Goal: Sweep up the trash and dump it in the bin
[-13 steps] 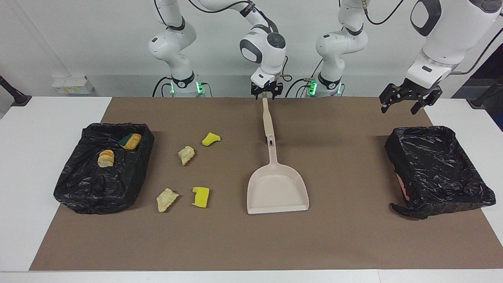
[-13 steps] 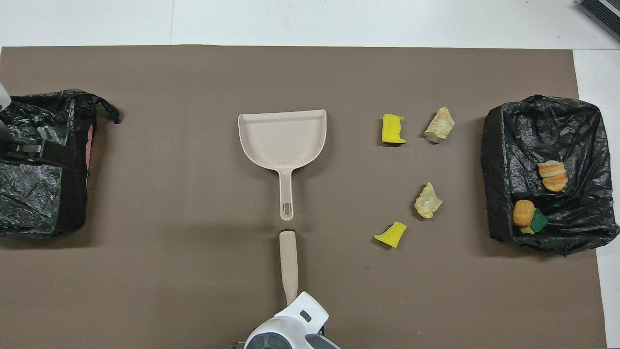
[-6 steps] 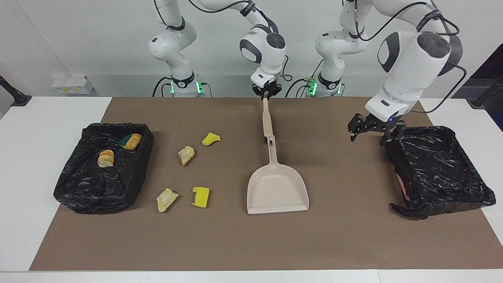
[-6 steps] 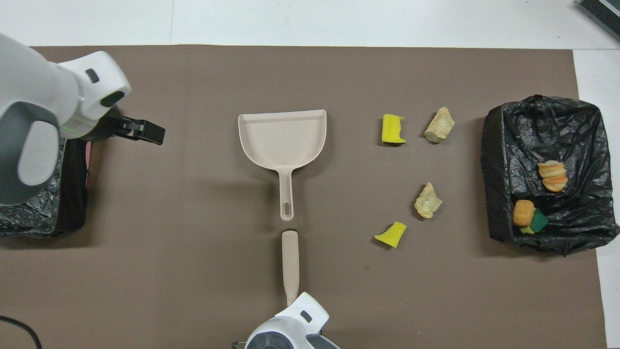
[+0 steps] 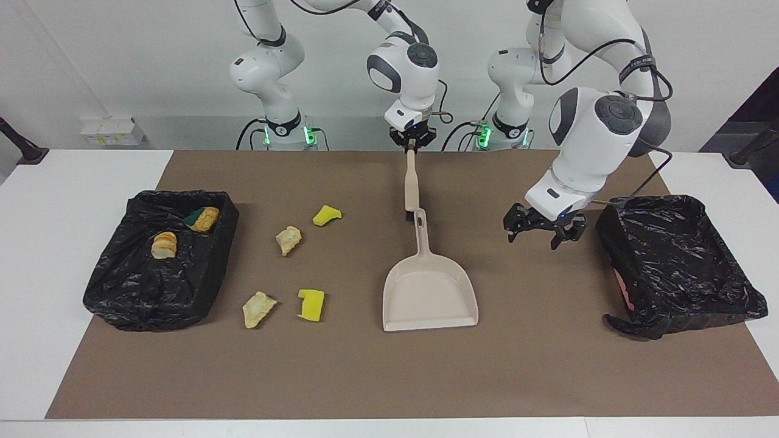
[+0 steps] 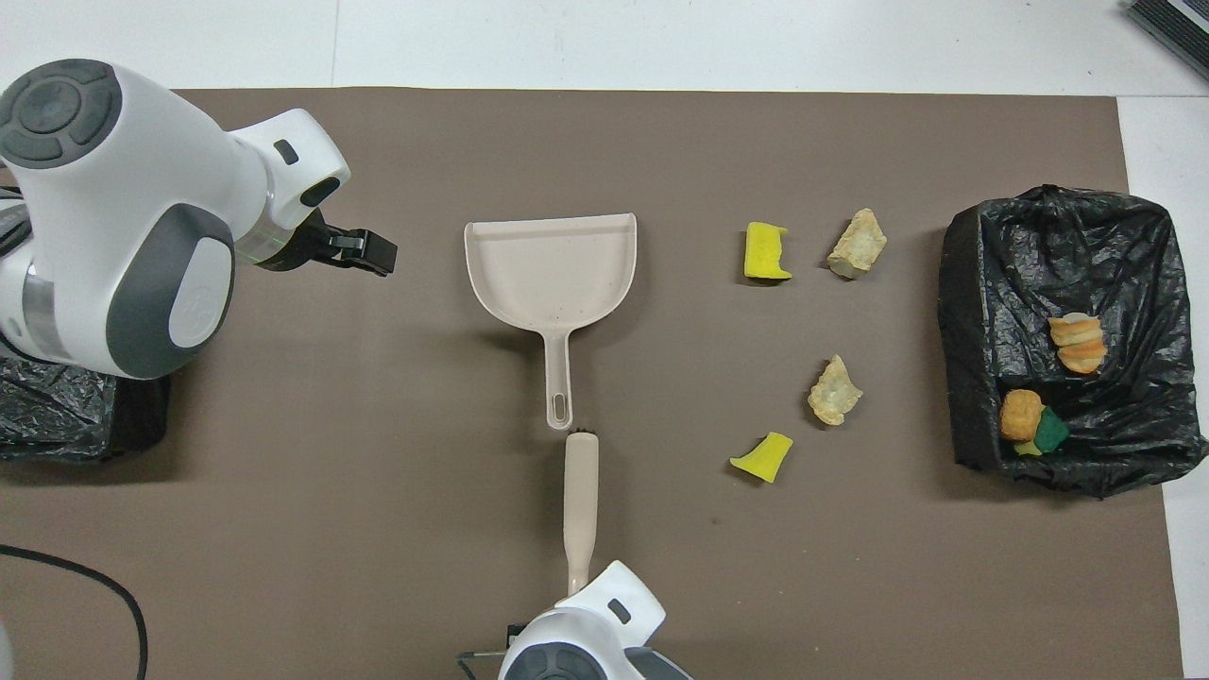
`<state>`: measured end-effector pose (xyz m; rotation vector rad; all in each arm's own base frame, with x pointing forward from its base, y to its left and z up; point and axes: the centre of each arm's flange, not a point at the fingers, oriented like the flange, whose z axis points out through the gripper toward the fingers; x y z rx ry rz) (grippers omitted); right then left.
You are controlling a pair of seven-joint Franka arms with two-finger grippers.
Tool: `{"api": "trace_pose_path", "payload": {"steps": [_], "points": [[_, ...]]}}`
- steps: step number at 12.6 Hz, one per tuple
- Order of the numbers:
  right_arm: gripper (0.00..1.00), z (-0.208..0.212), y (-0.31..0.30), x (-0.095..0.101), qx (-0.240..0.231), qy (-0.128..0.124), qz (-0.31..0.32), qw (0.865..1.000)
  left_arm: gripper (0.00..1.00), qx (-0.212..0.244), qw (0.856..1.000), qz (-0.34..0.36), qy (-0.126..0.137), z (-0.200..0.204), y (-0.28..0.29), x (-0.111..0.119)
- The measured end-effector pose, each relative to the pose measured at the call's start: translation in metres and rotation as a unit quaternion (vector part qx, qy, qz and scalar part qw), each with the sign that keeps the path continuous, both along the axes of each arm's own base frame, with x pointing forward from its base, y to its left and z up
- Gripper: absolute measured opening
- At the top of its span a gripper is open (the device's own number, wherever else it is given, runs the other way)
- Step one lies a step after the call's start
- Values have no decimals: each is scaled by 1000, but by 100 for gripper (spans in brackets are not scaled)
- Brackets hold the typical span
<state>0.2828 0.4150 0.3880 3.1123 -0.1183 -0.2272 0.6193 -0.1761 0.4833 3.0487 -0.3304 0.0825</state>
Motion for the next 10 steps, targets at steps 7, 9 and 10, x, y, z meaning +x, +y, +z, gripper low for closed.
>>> {"api": "trace_pose_path", "payload": {"steps": [7,9,10], "points": [[26,62,-98,28,-27,13,-83,996,100,-4,1000,19,3,-20,-11,1],[26,71,-139,38,-33,11,-123,992,100,-7,1000,23,2,-36,-44,-12],[26,79,-166,45,-39,11,-140,989,100,-10,1000,27,-1,-44,-66,-21]]}}
